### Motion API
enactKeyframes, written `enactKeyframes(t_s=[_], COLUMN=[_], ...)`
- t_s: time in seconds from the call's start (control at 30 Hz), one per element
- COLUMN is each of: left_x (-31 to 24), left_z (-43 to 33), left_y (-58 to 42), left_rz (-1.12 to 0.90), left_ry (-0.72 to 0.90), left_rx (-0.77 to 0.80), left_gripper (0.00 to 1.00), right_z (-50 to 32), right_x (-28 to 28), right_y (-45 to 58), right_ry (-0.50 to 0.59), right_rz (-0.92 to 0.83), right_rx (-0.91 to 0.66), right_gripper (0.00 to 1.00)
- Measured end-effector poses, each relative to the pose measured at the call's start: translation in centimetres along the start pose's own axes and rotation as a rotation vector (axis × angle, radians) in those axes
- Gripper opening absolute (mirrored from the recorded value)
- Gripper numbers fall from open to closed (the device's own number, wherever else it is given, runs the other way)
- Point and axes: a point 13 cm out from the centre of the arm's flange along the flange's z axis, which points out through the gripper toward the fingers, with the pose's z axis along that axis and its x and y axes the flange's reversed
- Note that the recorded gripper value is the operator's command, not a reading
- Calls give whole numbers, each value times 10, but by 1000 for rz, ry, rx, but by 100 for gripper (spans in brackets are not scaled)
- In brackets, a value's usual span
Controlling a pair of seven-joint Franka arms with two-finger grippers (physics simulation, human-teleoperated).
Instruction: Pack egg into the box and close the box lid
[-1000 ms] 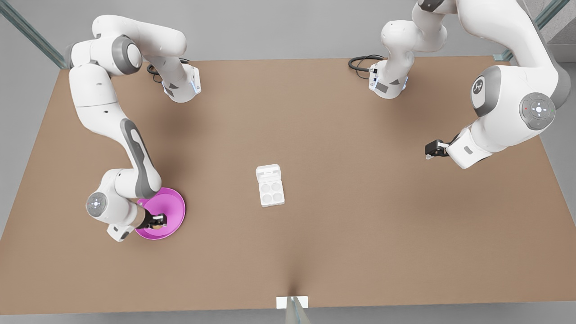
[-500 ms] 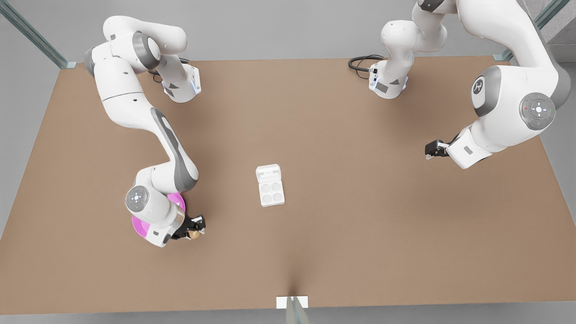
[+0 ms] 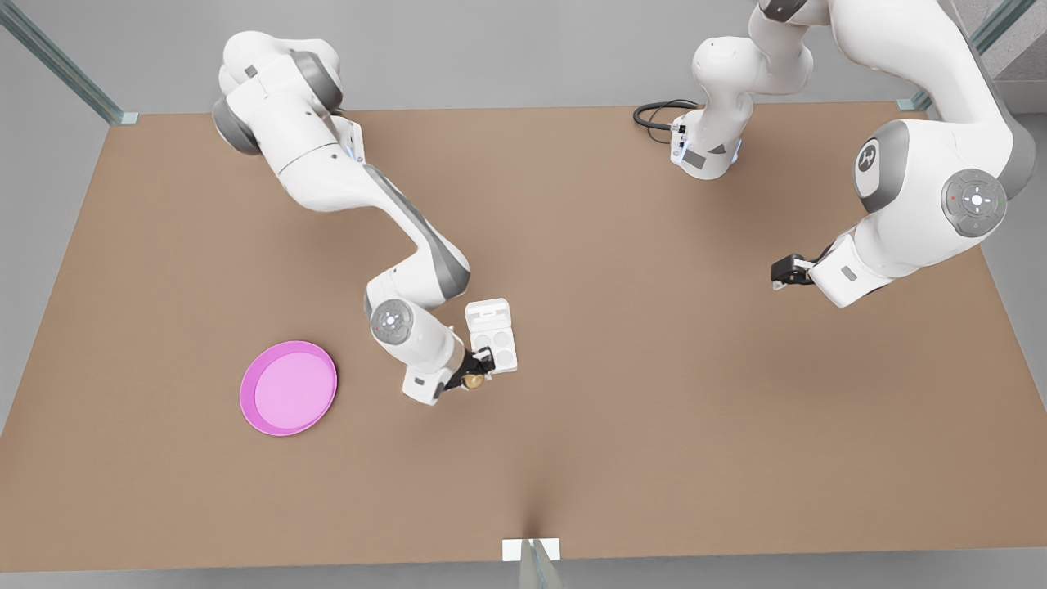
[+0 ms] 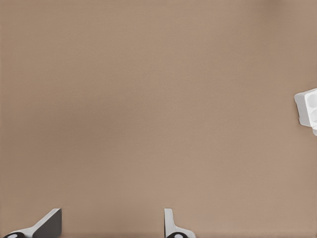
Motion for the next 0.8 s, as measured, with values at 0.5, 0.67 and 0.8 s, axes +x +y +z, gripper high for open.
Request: enactKeyframes(t_s=[0.5,0.67,0.8], left_x=[-1,-5,-7], left_z=[3,11,11], left_y=[0,-1,-1], left_rz=[-1,1,2], left_ry=[5,12,8], left_rx=[0,1,0], left_gripper=[100,100,100], right_z=[40,48,48], right_x=[63,74,76], right_y=[54,41,38], right_ry=[132,157,159], right_rz=[237,312,351], right_rx=[11,32,43], right_gripper=[48,49,100])
